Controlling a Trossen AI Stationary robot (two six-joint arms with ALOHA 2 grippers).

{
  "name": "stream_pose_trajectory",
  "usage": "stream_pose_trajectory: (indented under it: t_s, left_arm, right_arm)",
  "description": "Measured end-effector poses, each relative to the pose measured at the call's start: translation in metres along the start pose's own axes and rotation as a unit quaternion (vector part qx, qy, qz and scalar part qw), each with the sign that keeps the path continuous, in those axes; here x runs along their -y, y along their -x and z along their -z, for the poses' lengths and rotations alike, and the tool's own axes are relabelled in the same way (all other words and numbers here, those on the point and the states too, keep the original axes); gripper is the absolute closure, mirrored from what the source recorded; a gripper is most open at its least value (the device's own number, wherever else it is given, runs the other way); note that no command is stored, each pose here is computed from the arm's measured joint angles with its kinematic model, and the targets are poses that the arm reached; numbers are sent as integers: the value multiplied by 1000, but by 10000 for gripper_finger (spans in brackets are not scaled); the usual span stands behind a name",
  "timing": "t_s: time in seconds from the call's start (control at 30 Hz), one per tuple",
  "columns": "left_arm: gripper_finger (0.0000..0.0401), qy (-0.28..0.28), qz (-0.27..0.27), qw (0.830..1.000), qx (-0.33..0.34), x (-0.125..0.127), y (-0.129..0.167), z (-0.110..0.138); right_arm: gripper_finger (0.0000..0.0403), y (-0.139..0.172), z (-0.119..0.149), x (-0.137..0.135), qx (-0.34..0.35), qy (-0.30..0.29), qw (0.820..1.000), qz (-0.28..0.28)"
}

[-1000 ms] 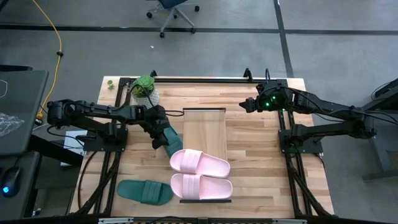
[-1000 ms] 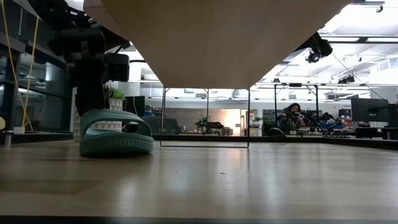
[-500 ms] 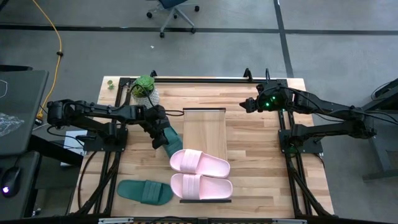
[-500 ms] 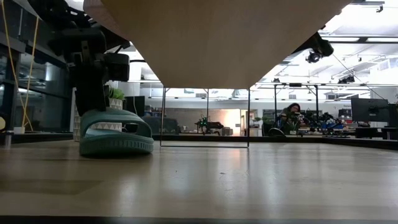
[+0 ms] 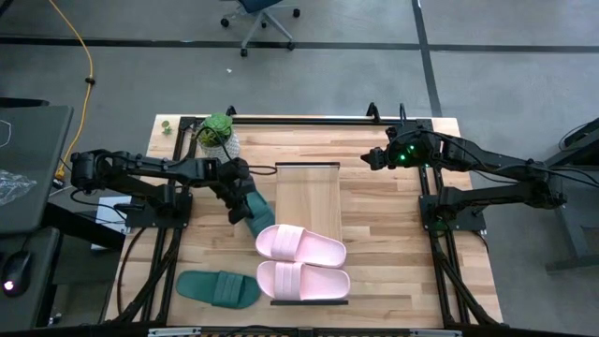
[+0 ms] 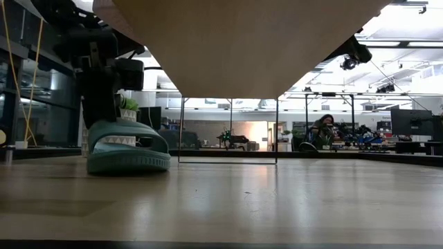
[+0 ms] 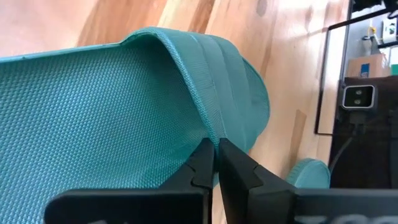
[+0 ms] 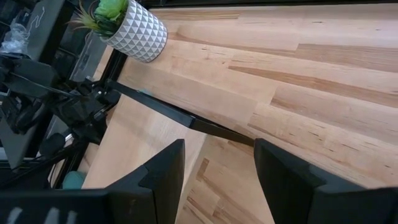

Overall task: Pick and place slides into the shelf
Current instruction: Put the top green slides on the shelf

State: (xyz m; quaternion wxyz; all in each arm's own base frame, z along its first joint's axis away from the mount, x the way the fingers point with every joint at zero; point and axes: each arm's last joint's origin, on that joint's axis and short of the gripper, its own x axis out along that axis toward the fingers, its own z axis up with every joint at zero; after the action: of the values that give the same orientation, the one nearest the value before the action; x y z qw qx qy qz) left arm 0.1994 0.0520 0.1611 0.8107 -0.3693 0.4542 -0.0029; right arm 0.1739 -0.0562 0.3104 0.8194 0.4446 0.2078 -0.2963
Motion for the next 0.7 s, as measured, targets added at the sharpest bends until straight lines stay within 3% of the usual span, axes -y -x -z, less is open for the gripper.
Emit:
stream_pose_trajectory:
  t_s: [0.43, 0.7]
  left_arm:
    - [400, 11, -23, 1000, -3, 5, 17, 11]
    - [401, 30, -26, 998, 52, 15, 39, 16]
  right_arm:
    - [219, 0, 0, 0, 2, 11, 1000, 2]
    - [219, 0, 0, 0, 1, 13, 1000, 3]
